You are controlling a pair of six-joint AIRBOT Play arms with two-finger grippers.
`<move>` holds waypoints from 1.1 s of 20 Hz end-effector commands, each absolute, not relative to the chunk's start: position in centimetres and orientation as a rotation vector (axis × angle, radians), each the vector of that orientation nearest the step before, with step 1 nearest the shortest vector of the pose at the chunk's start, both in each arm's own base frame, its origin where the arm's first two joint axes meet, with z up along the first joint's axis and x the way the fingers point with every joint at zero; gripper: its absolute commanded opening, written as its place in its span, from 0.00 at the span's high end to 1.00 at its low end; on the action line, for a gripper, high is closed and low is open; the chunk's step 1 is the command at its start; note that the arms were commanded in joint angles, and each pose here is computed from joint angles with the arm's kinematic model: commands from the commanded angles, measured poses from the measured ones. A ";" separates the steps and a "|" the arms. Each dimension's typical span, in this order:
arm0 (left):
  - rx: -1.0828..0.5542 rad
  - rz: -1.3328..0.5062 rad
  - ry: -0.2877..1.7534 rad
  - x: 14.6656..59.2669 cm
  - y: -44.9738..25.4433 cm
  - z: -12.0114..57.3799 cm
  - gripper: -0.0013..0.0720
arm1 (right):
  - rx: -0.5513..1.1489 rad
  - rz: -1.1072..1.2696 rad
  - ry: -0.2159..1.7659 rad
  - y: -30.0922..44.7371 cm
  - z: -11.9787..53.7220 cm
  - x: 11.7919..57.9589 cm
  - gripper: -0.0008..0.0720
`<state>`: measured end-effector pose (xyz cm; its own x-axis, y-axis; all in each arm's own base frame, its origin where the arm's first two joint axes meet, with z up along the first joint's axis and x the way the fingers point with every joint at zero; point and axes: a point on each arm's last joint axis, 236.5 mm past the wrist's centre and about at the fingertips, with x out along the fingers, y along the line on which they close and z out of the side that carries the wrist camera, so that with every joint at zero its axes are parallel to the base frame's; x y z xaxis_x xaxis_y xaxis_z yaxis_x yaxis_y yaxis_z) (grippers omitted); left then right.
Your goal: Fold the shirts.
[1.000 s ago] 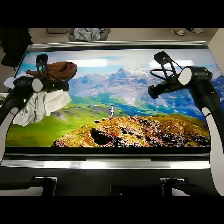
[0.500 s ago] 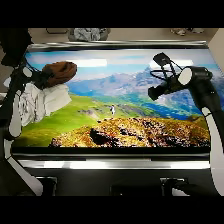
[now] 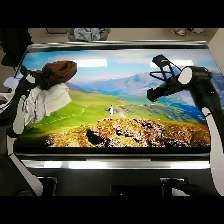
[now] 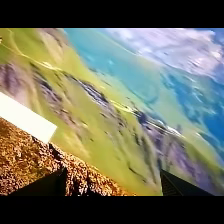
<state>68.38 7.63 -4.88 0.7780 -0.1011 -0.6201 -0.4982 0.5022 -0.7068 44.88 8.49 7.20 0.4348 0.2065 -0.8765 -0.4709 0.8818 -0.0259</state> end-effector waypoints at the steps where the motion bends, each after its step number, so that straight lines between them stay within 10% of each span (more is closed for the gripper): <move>1: -1.196 0.253 0.657 69.0 6.4 -6.6 0.42 | -0.258 0.448 1.043 9.2 7.2 44.7 0.07; 6: -1.228 0.181 0.663 69.4 5.0 -5.9 0.93 | -0.243 0.468 1.071 9.5 7.0 43.9 0.07; 13: -0.767 -0.341 0.217 68.5 -2.1 21.9 0.94 | -0.515 0.418 0.986 5.8 10.4 44.5 0.06; 22: -0.436 -0.949 -0.105 38.7 -21.2 52.1 0.94 | -0.605 0.100 0.481 0.4 33.7 35.8 0.06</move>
